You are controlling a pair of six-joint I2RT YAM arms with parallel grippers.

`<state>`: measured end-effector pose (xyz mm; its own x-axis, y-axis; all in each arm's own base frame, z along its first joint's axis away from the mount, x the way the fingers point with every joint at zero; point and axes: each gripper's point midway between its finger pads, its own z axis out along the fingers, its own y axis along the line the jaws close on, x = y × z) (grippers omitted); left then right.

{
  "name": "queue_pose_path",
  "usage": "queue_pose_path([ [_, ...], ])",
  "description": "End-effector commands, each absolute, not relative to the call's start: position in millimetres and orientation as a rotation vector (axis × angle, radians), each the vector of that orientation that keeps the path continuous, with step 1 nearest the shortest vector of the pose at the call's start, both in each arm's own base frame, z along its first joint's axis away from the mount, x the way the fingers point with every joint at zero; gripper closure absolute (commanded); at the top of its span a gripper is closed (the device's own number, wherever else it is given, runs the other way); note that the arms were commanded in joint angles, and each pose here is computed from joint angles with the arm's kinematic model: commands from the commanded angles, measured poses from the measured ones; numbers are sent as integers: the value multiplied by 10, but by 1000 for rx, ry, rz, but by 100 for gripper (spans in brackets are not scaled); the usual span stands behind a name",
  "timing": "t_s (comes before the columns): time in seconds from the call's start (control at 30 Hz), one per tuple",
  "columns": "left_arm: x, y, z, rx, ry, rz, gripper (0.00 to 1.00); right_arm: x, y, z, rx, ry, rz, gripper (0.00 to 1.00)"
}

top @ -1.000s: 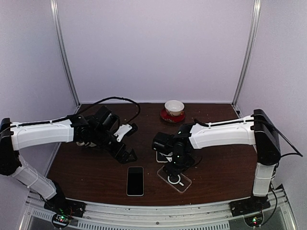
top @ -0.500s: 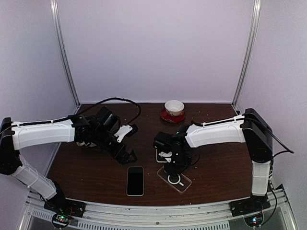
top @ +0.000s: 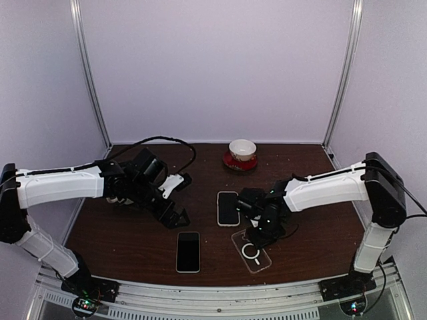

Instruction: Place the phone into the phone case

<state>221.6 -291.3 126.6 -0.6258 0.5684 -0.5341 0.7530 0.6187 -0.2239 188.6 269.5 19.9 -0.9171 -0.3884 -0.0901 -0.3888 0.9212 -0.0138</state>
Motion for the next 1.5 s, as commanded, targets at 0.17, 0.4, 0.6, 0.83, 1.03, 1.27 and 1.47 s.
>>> queue_pose_path([
  [0.17,2263,-2928,1261,1053,2427,-604,2,1821,2284,393,-27,2881,48,100],
  [0.4,2272,-2912,1278,1051,2421,-591,3,1839,2252,237,-20,2922,-19,100],
  [0.6,2274,-2906,1307,1051,2413,-589,2,1743,2160,266,-45,2955,-63,99],
  [0.83,2271,-2914,1303,1053,2415,-594,3,1703,2192,327,-110,2976,-68,93],
  [1.03,2289,-2899,1332,1048,2404,-579,2,1824,2161,635,-167,2902,-208,49],
  [1.27,2683,-2472,1510,782,2374,-317,2,1793,3273,1250,-341,2645,-32,1],
  [1.47,3035,-1907,1487,432,2439,-171,2,1614,4520,1262,-514,2516,48,0],
])
